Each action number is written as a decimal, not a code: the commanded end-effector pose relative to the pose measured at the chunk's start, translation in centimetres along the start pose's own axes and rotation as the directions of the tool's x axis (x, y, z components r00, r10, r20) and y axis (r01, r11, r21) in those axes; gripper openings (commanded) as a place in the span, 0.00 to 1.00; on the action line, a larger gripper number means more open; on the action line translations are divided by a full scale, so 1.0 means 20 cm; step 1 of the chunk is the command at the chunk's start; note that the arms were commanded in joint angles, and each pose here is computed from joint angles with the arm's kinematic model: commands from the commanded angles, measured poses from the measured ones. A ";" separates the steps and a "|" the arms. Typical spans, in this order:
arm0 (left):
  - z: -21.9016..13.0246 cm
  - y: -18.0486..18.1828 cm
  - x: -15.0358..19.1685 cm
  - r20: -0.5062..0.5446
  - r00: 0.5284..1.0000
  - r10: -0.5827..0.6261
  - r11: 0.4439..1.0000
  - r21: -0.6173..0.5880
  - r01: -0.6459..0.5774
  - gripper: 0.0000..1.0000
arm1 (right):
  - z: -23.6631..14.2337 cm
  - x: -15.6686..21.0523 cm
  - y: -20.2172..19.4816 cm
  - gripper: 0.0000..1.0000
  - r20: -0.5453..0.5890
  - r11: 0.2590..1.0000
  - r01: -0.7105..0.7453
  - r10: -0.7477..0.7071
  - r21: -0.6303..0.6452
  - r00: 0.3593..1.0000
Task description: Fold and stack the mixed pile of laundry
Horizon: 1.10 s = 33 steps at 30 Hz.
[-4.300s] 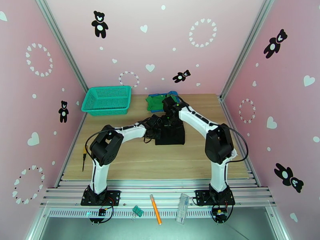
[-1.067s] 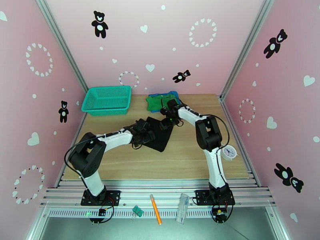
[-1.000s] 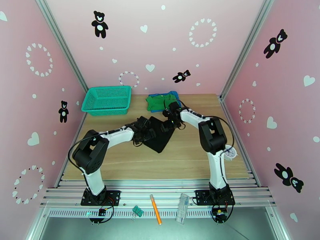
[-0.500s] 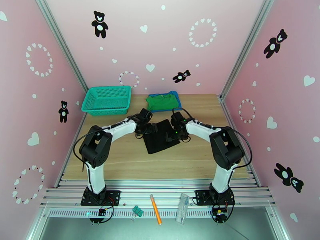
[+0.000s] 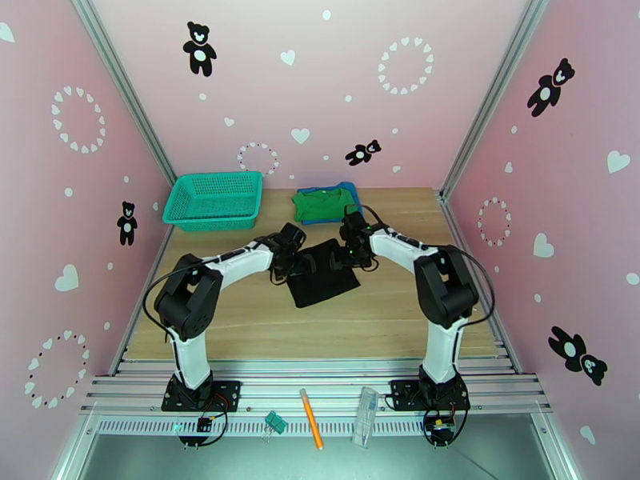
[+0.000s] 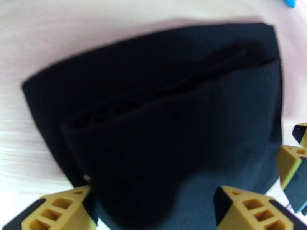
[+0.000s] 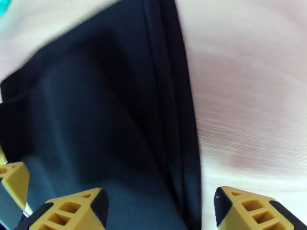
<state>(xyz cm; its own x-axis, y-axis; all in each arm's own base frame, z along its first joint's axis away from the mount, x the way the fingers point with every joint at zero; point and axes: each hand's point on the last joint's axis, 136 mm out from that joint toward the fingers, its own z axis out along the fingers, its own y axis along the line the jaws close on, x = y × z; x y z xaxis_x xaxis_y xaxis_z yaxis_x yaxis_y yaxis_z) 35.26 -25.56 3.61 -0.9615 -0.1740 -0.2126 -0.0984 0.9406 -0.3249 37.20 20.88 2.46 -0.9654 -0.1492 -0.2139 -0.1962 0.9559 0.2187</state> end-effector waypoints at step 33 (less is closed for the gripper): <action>0.14 0.17 0.25 -0.088 0.988 -0.123 0.983 -0.148 0.109 0.19 | 0.21 0.27 0.10 0.00 -0.099 0.996 -0.048 0.041 -0.070 0.994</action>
<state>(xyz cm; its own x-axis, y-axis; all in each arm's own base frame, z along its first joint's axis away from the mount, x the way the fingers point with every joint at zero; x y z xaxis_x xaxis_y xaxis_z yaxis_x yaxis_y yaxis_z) 31.51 -23.33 1.59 -0.9558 -0.2629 -0.1315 -0.2323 0.9496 -0.2103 36.90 23.38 1.55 -0.9571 -0.0953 -0.2738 -0.1820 0.9327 0.3114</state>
